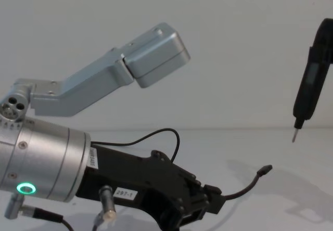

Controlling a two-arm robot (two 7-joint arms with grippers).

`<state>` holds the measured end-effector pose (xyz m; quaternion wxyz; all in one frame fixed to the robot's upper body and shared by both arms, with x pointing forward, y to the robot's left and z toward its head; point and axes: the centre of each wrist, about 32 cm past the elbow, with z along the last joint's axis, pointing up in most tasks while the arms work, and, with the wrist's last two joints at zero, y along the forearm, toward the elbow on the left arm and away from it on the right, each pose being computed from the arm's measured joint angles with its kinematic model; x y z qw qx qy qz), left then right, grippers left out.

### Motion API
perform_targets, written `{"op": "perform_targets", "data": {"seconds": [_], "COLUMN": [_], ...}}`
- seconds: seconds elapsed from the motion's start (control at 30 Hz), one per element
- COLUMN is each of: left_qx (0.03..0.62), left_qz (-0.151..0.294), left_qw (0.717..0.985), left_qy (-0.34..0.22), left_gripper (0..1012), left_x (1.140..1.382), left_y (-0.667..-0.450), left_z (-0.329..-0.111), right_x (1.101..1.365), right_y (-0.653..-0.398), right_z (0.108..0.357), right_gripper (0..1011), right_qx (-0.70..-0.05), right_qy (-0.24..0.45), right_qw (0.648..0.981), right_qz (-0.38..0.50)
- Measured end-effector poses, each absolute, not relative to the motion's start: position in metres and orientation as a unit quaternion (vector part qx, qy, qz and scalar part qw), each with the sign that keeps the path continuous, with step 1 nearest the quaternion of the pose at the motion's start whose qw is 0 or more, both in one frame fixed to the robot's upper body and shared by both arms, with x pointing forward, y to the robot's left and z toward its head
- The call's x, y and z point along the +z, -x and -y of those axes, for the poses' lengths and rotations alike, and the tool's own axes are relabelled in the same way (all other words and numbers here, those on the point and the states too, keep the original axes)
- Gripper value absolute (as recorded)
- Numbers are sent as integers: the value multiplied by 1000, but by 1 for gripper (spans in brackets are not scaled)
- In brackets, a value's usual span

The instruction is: Pick up the data cable with the one hand.

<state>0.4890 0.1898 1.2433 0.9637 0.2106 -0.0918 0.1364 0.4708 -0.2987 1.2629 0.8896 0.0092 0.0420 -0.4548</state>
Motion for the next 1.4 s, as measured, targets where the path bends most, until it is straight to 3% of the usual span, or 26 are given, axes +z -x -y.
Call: {"op": "perform_targets", "data": {"seconds": [1.4], "left_qx": [130], "left_qz": [94], "left_qw": [964], "left_qy": [-211], "left_gripper": [48], "left_x": [1244], "left_y": [-490], "left_z": [-192], "right_x": [1251], "right_y": [-489], "right_z": [286], "right_gripper": [279], "right_qx": [-430], "right_qy": [19], "right_qw": [898], "right_qz": [-89]}}
